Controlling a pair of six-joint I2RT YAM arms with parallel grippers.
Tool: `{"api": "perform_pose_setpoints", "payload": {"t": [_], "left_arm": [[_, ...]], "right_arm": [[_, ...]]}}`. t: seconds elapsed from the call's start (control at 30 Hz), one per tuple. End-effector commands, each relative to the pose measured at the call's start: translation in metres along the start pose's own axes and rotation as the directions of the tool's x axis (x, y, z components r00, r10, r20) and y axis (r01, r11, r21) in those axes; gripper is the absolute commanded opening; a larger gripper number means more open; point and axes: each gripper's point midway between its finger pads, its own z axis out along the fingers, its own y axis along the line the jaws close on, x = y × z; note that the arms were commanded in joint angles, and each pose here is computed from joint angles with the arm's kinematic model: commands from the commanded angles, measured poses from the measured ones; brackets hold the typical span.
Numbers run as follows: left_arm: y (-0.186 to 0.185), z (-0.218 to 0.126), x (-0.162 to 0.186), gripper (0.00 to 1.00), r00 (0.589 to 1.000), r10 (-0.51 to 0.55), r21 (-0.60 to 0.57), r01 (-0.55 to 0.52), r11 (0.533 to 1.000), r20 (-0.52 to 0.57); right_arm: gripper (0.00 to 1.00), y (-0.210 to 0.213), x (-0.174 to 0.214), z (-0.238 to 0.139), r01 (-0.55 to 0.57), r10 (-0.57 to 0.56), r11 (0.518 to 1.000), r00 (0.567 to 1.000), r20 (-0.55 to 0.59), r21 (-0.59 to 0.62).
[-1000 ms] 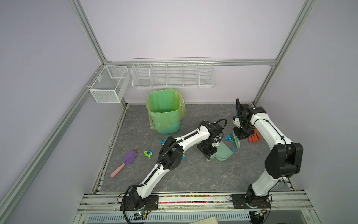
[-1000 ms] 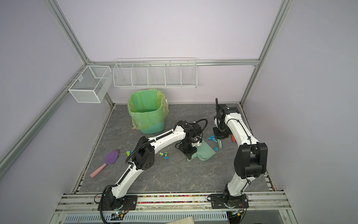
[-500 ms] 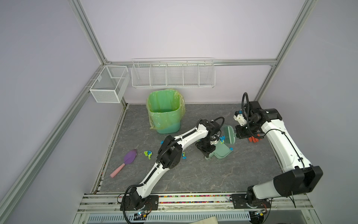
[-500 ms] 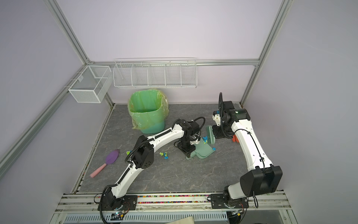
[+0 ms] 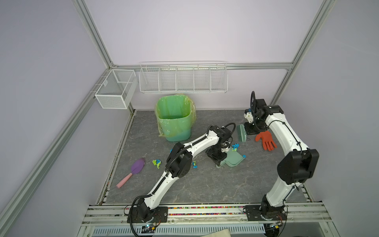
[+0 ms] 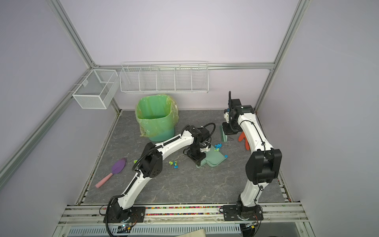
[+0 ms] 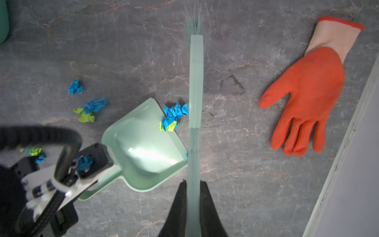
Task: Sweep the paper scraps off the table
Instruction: 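Sweep blue scraps into the dustpan with the brush in the right gripper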
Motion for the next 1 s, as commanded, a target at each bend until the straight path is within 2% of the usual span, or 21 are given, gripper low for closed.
{"api": "perform_pose_setpoints", "payload": {"t": [0.0, 0.27, 0.4, 0.53, 0.7, 0.87, 0.97], "left_arm": [[-0.001, -0.006, 0.008, 0.00, 1.000, 0.001, 0.006, -0.001, 1.000, -0.015], [0.003, -0.005, 0.009, 0.00, 1.000, -0.009, 0.006, 0.009, 1.000, -0.009], [0.004, -0.007, 0.006, 0.00, 1.000, -0.007, 0.006, 0.007, 1.000, 0.000], [0.005, -0.007, 0.005, 0.00, 1.000, -0.009, 0.002, 0.009, 1.000, -0.001], [0.005, -0.007, 0.006, 0.00, 1.000, -0.011, 0.000, 0.011, 1.000, 0.000], [0.005, -0.009, 0.005, 0.00, 1.000, -0.010, -0.003, 0.010, 1.000, 0.006], [0.005, -0.008, 0.006, 0.00, 1.000, -0.009, 0.002, 0.009, 1.000, 0.005]], "right_arm": [[0.07, 0.001, -0.013, 0.000, -0.002, 0.002, 1.000, 1.000, 0.030, 0.002], [0.07, 0.028, 0.030, 0.015, 0.049, -0.052, 0.998, 0.994, -0.095, -0.037], [0.07, 0.056, 0.060, 0.009, 0.070, -0.078, 0.993, 0.993, -0.090, -0.090], [0.07, 0.059, 0.080, -0.010, 0.057, -0.062, 0.994, 0.997, -0.050, -0.096], [0.07, 0.038, 0.088, -0.044, 0.064, -0.064, 0.998, 0.998, 0.018, 0.017], [0.07, 0.013, 0.095, -0.055, 0.063, -0.061, 0.990, 0.998, -0.019, 0.127], [0.07, 0.011, 0.092, -0.055, 0.040, -0.040, 0.993, 0.999, 0.002, 0.108]]}}
